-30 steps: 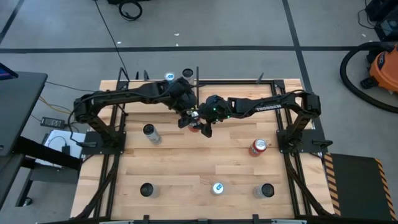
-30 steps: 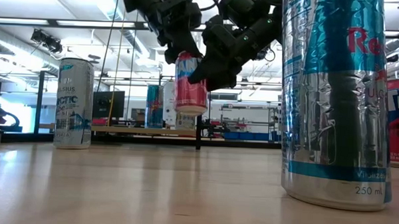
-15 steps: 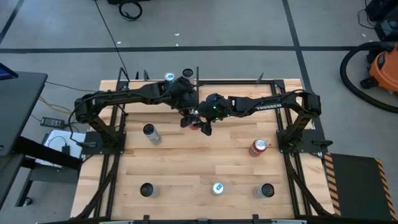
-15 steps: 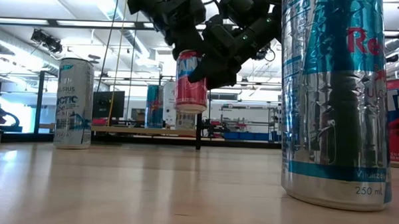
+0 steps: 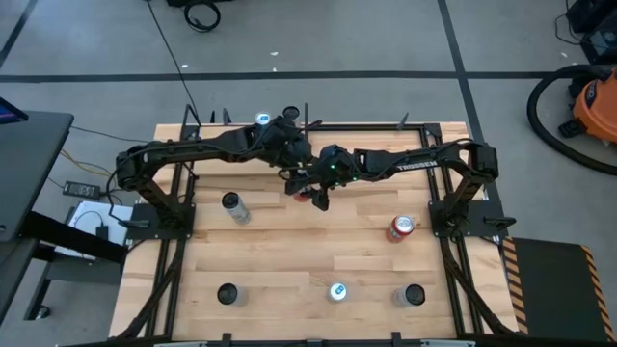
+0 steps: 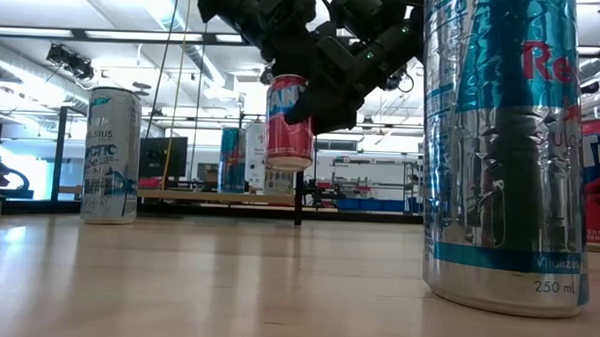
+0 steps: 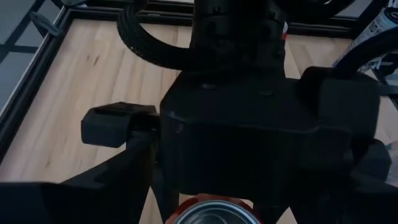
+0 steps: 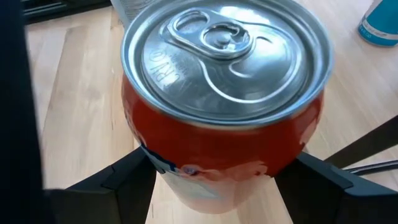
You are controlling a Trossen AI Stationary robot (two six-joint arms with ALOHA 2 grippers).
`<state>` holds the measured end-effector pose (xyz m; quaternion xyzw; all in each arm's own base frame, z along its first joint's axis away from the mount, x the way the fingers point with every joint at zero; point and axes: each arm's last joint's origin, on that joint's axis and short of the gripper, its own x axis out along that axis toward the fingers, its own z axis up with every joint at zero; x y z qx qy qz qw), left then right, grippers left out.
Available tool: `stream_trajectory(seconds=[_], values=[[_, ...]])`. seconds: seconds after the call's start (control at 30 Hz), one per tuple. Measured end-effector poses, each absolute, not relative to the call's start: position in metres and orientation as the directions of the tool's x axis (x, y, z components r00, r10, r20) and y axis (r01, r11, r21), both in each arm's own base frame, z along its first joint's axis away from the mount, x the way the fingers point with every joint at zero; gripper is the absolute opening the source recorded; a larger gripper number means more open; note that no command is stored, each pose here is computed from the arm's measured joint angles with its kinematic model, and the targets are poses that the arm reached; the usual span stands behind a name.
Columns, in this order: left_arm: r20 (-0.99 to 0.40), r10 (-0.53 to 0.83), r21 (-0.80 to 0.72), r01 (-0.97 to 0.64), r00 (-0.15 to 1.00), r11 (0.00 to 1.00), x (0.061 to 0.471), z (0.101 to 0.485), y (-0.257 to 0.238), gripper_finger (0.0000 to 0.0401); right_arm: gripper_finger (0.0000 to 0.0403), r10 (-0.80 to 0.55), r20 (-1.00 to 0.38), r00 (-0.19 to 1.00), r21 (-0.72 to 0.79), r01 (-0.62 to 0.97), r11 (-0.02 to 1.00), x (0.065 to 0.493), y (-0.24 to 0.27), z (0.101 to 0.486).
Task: Place canned beverage on shelf
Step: Put the top orange soda can on the shelf
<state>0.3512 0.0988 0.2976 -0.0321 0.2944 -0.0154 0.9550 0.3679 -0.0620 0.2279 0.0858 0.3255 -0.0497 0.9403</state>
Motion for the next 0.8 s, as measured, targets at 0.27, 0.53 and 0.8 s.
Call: stream_trajectory(seconds=[0.27,0.53,0.8], values=[[-0.691,-0.076,-0.126,-0.017,0.718,0.992,0.34,0.285,0.098,0.0316,0.029,-0.035,-0.64,0.767,0.128,0.152,0.98,0.367,-0.062,0.225],[-0.724,-0.085,-0.103,0.015,0.685,0.995,0.336,0.282,0.098,0.0316,0.029,-0.035,-0.639,0.768,0.128,0.151,0.98,0.367,-0.062,0.225],[-0.726,-0.088,-0.105,0.016,0.682,0.994,0.334,0.284,0.097,0.0316,0.029,-0.036,-0.639,0.768,0.096,0.126,0.987,0.37,-0.062,0.234]])
